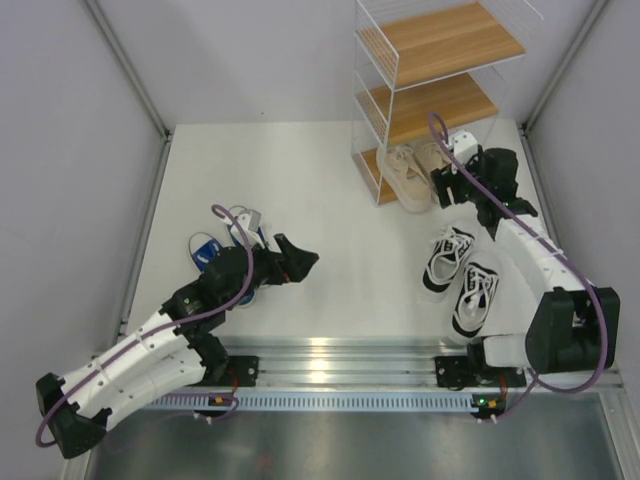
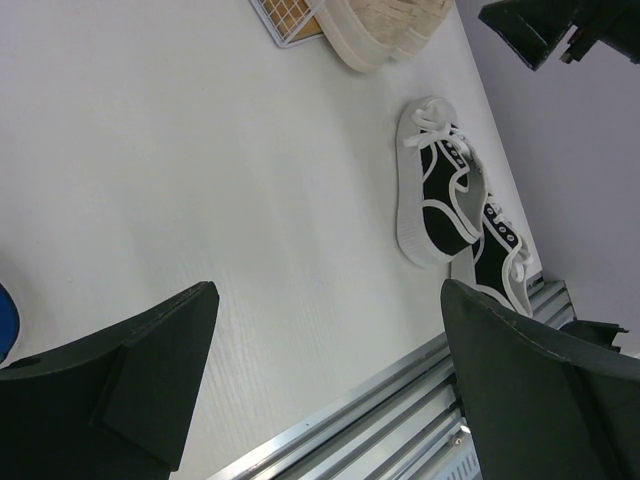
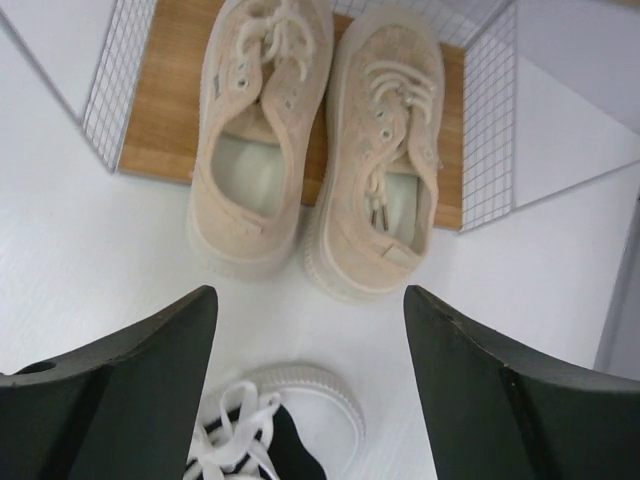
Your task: Place and organize the shoes onto the shoe shelf
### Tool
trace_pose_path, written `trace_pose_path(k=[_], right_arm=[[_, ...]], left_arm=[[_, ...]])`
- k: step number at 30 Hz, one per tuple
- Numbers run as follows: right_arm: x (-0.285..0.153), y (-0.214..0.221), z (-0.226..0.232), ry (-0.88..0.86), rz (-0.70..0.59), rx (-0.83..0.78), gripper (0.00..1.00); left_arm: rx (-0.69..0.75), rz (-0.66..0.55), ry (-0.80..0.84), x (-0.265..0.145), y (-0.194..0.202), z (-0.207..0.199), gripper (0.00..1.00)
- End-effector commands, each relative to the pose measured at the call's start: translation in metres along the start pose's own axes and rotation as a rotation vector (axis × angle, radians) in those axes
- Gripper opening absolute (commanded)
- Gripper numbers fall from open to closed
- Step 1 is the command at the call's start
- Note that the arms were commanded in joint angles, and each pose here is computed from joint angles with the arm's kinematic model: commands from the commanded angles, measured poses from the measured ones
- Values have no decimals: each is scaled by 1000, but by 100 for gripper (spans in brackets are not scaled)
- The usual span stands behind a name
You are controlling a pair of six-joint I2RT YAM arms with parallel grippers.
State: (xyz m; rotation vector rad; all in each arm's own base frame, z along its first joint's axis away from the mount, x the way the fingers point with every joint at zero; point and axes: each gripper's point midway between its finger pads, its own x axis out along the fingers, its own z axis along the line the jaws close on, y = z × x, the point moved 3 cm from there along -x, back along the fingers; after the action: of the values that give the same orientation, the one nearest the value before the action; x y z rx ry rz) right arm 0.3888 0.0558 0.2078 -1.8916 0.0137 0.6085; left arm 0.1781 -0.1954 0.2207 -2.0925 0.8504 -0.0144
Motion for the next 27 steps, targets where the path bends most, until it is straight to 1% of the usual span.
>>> trace_pose_path(k=[1, 4, 7, 11, 16, 21, 27], right_arm=[[-19, 24, 11, -239, 48, -5, 76], [-14, 46, -5, -220, 98, 50, 75], [-3, 57, -17, -184, 135, 100, 75], [15, 59, -33, -122, 123, 110, 76], [41, 66, -45, -75, 142, 142, 76], [60, 64, -55, -49, 138, 142, 75], [74, 65, -58, -38, 149, 95, 70]], left_arm=[[26, -31, 39, -3, -10, -8, 98], [39, -34, 41, -4, -11, -9, 98], [42, -37, 39, -5, -12, -8, 98], [40, -38, 40, -5, -11, -8, 98], [44, -36, 35, -3, -11, -7, 98], [48, -34, 28, -1, -10, -5, 98], [53, -23, 25, 3, -7, -5, 98]])
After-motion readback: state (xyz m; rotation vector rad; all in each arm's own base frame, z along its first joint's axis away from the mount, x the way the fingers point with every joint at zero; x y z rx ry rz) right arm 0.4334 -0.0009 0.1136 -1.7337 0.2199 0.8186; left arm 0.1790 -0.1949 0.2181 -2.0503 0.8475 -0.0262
